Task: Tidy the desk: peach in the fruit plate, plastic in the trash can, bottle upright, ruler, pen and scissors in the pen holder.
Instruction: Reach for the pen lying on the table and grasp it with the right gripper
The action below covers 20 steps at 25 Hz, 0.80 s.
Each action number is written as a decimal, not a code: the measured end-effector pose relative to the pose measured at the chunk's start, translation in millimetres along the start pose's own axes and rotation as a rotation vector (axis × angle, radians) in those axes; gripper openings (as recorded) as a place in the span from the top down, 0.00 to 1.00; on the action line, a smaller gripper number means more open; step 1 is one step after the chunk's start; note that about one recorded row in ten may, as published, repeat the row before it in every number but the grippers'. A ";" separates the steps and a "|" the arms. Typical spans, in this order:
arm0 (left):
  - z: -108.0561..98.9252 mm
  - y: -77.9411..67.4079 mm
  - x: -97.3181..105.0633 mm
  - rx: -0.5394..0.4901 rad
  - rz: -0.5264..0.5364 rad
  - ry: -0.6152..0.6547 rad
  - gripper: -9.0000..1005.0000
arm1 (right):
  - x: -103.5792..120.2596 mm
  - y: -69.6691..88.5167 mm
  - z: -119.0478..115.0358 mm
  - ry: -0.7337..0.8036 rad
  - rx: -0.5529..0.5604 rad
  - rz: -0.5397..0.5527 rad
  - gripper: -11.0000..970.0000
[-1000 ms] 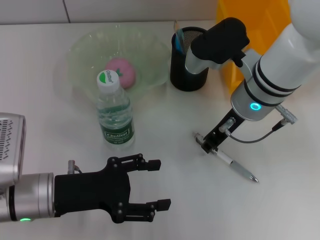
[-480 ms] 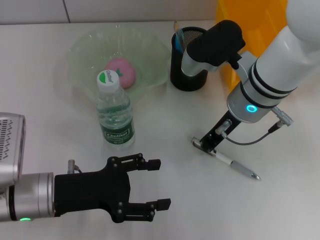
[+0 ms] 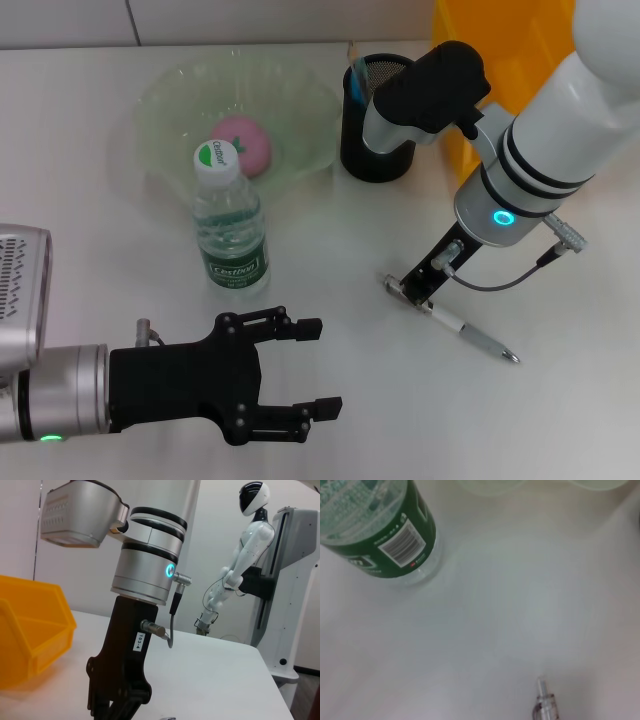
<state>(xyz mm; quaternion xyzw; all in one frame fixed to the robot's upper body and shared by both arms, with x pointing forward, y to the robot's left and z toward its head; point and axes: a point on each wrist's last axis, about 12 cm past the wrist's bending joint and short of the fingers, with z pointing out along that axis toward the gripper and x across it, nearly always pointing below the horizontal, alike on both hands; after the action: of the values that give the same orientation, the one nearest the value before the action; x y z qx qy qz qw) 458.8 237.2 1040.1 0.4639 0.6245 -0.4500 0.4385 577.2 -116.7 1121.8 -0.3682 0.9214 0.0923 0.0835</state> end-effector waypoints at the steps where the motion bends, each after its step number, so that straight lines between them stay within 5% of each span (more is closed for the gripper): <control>1: 0.0 0.0 0.0 0.000 0.000 0.000 0.19 | 0.0 0.0 0.0 0.000 0.000 0.000 0.92; 3: 0.0 0.0 0.0 0.000 0.000 0.000 0.19 | 0.2 -0.4 -1.1 -0.007 -0.002 0.007 0.91; 10: 0.2 -0.5 0.1 0.002 -0.001 -0.002 0.19 | 0.1 0.6 -1.6 -0.006 -0.001 0.002 0.68; 20: 0.8 -0.2 -0.5 0.004 0.001 -0.003 0.19 | 0.8 -0.3 1.9 0.007 0.003 0.003 0.68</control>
<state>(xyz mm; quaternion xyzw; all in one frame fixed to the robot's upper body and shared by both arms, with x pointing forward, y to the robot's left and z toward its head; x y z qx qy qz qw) 458.8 236.3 1040.5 0.4641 0.6229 -0.4517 0.4388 577.0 -116.9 1119.7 -0.3671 0.9223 0.0899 0.0807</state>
